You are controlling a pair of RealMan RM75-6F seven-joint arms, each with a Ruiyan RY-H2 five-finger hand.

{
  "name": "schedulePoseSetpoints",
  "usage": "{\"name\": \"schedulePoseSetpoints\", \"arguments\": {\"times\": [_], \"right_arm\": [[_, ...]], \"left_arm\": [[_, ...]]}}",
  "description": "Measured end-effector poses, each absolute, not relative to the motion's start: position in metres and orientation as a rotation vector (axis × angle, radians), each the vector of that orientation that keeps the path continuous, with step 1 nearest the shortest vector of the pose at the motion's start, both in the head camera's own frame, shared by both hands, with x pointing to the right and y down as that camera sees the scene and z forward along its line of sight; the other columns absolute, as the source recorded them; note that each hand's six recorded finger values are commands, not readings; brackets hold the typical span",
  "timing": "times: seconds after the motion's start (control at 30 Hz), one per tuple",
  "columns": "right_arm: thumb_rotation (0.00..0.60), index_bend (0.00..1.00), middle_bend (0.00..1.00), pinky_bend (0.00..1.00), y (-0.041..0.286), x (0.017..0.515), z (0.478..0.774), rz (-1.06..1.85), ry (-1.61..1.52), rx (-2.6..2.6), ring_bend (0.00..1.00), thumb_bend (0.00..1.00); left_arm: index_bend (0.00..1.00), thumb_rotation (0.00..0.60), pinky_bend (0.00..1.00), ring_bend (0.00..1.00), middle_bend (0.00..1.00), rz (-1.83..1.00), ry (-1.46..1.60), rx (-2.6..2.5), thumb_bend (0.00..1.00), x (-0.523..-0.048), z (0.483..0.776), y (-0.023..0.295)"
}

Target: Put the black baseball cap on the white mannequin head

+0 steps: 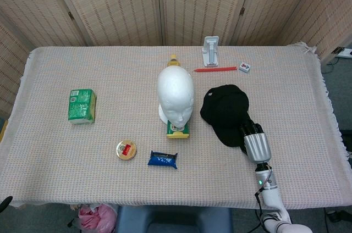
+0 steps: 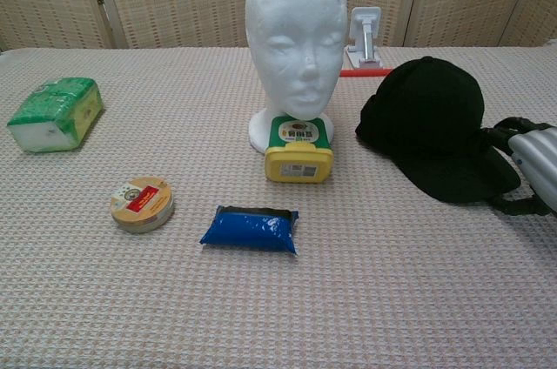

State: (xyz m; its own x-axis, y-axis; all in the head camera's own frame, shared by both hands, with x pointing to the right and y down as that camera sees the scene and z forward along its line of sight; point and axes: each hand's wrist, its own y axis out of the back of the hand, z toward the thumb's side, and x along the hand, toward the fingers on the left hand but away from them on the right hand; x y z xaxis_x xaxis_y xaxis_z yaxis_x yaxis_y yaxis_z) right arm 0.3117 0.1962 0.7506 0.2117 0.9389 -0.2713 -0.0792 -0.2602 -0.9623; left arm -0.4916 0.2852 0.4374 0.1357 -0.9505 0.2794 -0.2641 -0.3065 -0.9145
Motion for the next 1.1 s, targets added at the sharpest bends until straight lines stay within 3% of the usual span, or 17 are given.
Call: {"name": "schedulePoseSetpoints", "arguments": {"times": [0.37, 0.73, 1.1], "right_arm": [[0.600, 0.72, 0.67, 0.69, 0.188, 0.298, 0.738, 1.166, -0.892, -1.422, 0.55, 0.44], [0.600, 0.87, 0.78, 0.84, 0.156, 0.295, 0.703, 1.041, -0.919, -1.239, 0.70, 0.55], [0.600, 0.90, 0.80, 0.88, 0.135, 0.292, 0.656, 0.886, -0.893, -0.980, 0.73, 0.56]], "left_arm": [[0.00, 0.600, 0.13, 0.00, 0.00, -1.194, 1.194, -1.687, 0.22, -0.494, 0.433, 0.286], [0.00, 0.600, 0.13, 0.00, 0.00, -1.203, 1.212, -1.649, 0.22, -0.498, 0.426, 0.292], [0.00, 0.600, 0.13, 0.00, 0.00, -1.197, 1.213, -1.640, 0.22, -0.497, 0.421, 0.299]]}}
